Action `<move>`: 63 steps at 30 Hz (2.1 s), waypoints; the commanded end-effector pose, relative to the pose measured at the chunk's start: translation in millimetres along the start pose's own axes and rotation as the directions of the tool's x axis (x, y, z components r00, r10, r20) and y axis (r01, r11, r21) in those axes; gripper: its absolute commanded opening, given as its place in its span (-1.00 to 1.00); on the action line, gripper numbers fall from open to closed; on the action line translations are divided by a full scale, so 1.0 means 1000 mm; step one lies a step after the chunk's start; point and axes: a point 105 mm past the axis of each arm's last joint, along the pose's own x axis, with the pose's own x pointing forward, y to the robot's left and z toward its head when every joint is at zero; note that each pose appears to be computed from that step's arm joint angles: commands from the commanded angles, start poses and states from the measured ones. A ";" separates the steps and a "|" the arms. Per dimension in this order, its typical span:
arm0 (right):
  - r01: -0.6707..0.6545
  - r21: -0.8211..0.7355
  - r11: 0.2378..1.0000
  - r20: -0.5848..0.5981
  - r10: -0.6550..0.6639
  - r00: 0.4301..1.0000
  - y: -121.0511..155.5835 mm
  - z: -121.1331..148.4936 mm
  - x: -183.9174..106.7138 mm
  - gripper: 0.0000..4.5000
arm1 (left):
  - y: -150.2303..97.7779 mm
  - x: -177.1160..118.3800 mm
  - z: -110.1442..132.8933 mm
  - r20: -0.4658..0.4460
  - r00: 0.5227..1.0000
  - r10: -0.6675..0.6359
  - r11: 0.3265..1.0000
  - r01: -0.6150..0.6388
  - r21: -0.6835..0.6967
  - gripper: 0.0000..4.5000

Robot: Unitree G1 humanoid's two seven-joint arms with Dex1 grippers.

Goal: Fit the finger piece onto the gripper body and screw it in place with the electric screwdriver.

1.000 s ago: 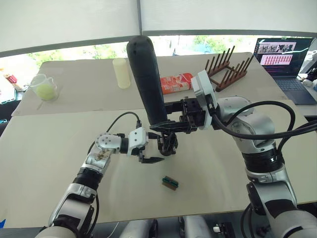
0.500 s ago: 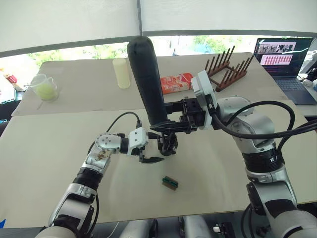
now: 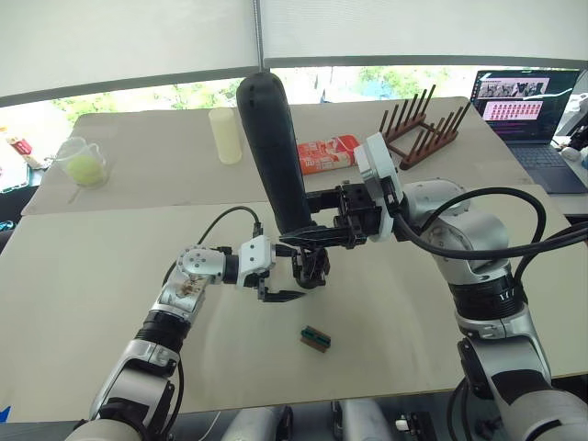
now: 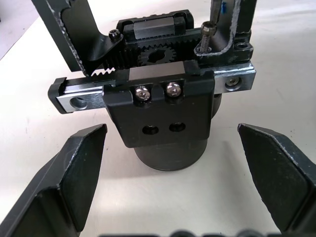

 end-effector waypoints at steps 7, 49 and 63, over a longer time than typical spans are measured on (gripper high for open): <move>-0.003 -0.044 0.999 0.007 0.003 1.000 -0.003 0.007 -0.003 -0.16 | 0.003 0.002 0.009 0.027 1.000 0.010 0.999 -0.011 0.038 1.00; 0.008 -0.049 0.999 0.058 -0.005 0.998 -0.004 0.037 -0.005 -0.16 | 0.006 0.021 0.008 0.060 0.998 0.019 1.000 -0.019 0.003 1.00; 0.040 -0.007 0.999 0.060 -0.040 0.997 -0.004 0.021 -0.003 -0.16 | 0.007 0.019 0.008 0.053 0.998 0.025 1.000 -0.026 0.011 1.00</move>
